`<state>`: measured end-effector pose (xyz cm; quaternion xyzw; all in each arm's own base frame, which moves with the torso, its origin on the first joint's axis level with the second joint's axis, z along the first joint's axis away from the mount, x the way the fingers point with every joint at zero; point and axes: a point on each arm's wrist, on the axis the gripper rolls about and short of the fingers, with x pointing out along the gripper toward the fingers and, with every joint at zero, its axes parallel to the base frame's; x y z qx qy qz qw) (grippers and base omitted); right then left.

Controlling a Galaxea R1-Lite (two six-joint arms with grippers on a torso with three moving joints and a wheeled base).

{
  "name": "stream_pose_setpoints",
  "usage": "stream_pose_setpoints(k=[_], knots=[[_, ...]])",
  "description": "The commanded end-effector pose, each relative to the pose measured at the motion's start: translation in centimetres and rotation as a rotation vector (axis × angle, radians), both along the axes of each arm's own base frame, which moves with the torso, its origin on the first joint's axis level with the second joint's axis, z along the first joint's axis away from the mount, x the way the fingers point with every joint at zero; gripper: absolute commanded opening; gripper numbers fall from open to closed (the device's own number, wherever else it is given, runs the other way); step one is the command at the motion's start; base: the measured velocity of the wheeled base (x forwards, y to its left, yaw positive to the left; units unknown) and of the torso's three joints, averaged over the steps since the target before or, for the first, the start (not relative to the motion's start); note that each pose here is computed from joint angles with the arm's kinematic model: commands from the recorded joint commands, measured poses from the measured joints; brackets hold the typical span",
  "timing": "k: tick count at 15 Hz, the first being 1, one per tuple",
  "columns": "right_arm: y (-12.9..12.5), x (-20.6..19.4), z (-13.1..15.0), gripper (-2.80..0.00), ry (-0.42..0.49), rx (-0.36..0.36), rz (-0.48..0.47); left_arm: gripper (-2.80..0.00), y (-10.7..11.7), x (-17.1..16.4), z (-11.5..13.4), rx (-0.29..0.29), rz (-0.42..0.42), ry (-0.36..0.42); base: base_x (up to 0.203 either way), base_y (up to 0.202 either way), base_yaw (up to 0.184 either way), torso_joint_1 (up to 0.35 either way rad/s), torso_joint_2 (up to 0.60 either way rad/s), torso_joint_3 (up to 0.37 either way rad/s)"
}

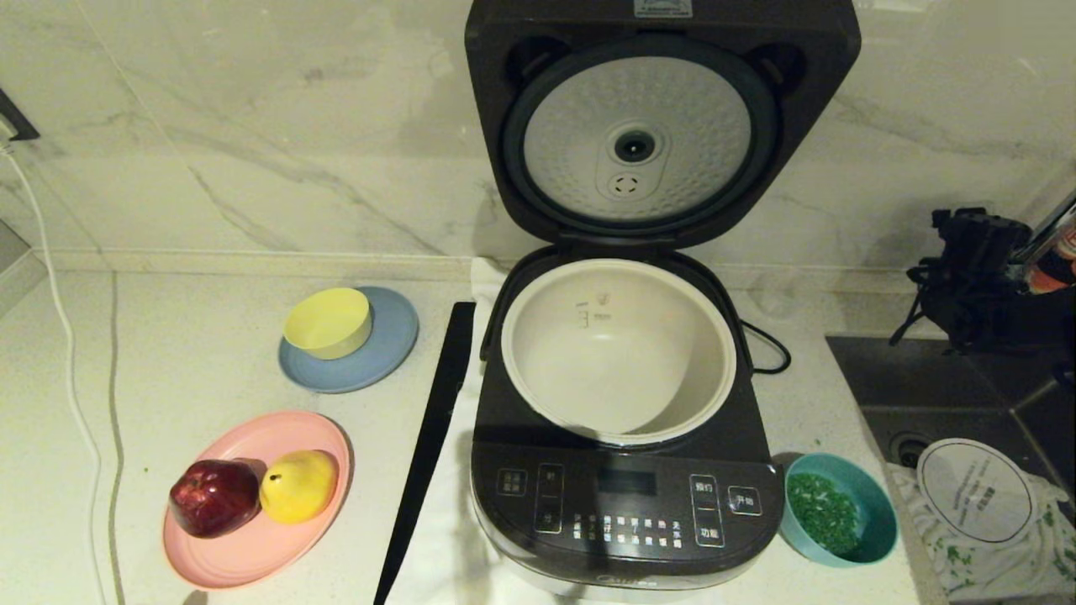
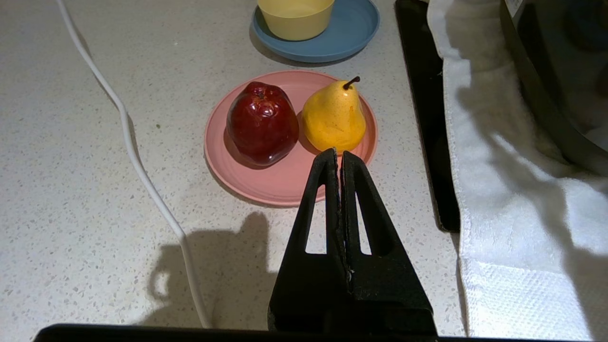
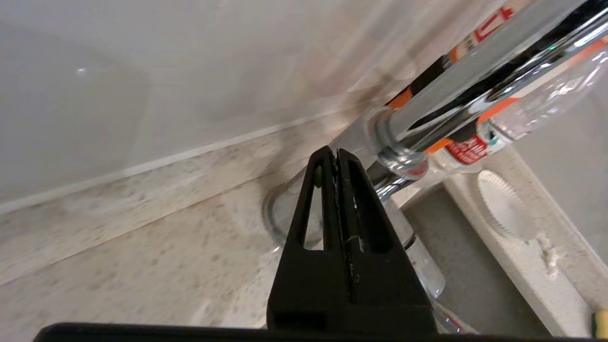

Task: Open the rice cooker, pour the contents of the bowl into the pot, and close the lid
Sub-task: Turn on the tap

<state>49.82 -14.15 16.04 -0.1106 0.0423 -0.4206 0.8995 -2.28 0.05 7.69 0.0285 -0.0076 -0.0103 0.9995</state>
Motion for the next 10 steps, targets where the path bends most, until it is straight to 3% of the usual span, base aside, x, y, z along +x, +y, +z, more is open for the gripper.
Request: stream_pose_setpoints(k=[1, 5, 7, 10], knots=[[0.6, -0.4, 1.1, -2.80, 0.005, 0.042, 0.025, -2.80, 0.0, 0.0, -0.3, 0.000, 0.001, 0.006, 0.000, 0.000, 0.000, 0.000, 0.00, 0.000], [1.6, -1.8, 3.8, -2.80, 0.033, 0.219, 0.149, -2.80, 0.0, 0.1, -0.3, 0.001, 0.000, 0.005, 0.000, 0.000, 0.000, 0.000, 0.00, 0.000], [1.7, -2.2, 4.8, -2.80, 0.024, 0.235, 0.199, -2.80, 0.0, 0.1, -0.3, 0.001, 0.000, 0.005, 0.000, 0.000, 0.000, 0.000, 0.00, 0.000], [1.2, -2.4, 5.2, -2.80, 0.005, 0.227, 0.198, -2.80, 0.0, 0.0, -0.3, 0.000, 0.001, 0.005, 0.000, 0.000, 0.000, 0.000, 0.00, 0.000]])
